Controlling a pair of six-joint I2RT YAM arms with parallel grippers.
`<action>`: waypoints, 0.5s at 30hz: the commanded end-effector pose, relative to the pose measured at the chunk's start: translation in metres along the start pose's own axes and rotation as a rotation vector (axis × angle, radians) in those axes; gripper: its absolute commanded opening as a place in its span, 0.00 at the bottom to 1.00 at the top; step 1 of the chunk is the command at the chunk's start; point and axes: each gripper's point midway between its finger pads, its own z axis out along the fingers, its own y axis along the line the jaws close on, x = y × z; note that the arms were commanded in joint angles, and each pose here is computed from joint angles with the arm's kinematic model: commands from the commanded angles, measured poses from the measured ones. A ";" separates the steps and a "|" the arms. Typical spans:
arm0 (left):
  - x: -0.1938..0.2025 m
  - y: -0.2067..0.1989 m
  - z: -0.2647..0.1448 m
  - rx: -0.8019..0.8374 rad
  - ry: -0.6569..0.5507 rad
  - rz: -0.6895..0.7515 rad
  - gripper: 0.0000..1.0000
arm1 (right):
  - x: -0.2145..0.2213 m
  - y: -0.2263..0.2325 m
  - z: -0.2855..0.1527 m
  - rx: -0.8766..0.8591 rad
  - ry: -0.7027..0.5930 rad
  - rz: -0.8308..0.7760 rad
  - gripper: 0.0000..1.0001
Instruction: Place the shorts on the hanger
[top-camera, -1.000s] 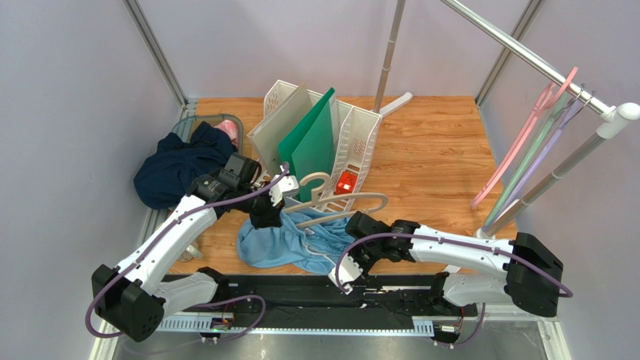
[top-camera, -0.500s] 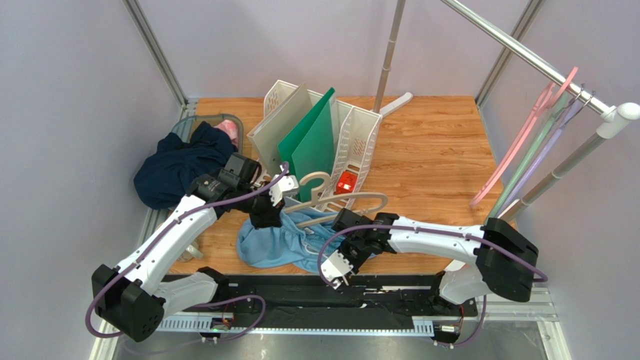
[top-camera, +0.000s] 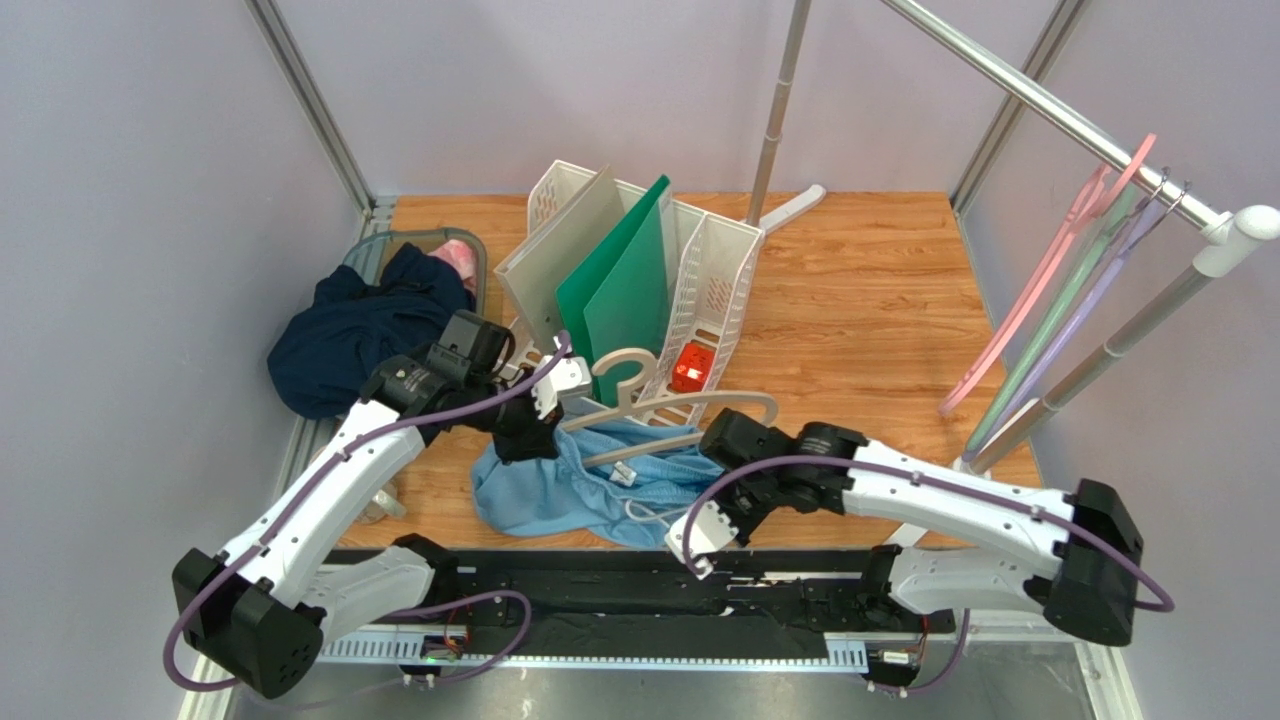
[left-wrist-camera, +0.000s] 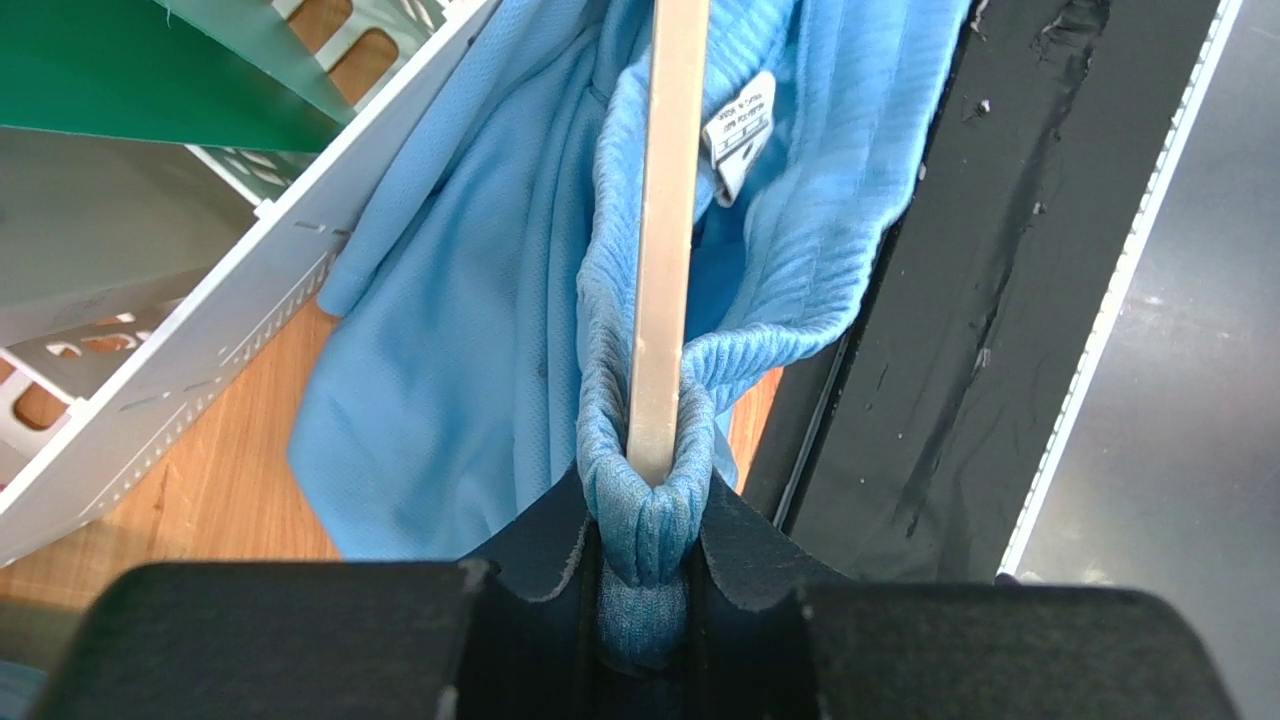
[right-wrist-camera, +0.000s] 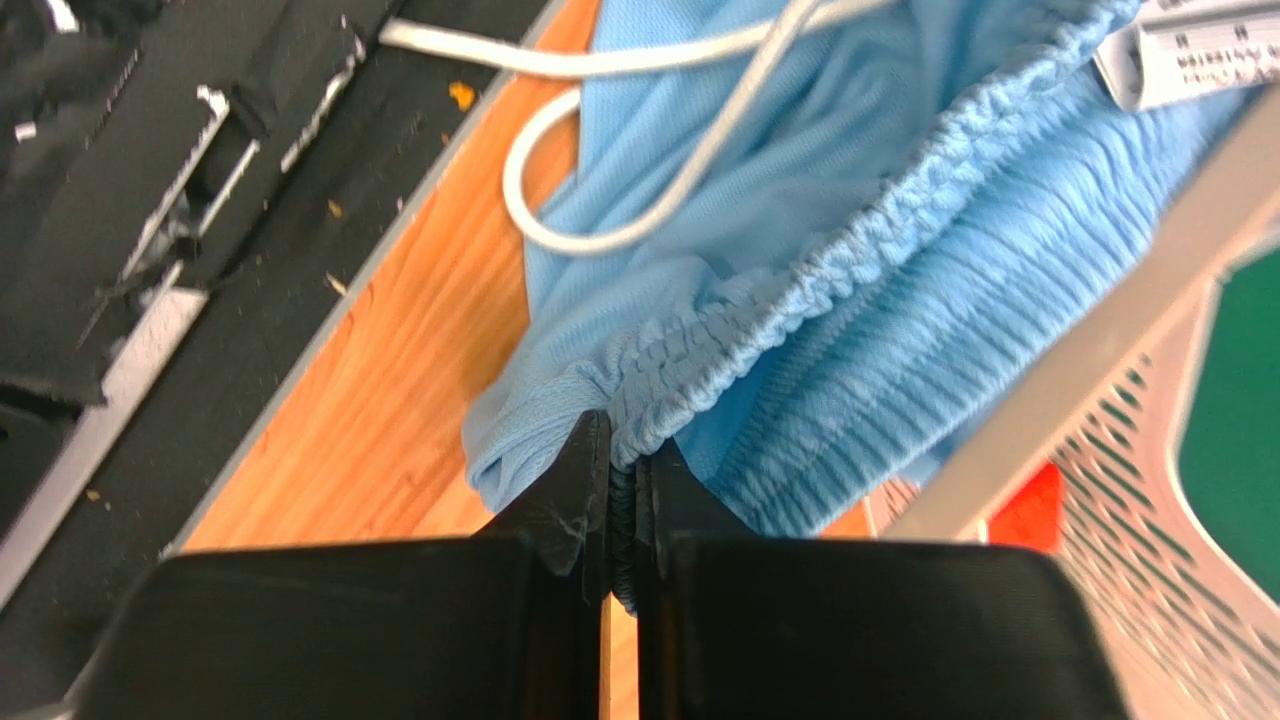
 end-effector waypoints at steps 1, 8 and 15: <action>0.001 0.000 -0.021 -0.035 -0.010 0.085 0.00 | 0.034 0.032 -0.023 -0.033 0.126 -0.013 0.00; 0.022 -0.016 -0.042 0.008 -0.020 0.213 0.00 | 0.075 0.062 -0.036 -0.008 0.163 0.110 0.00; 0.041 -0.021 -0.047 0.021 0.043 0.317 0.00 | 0.102 0.071 -0.045 0.032 0.187 0.212 0.00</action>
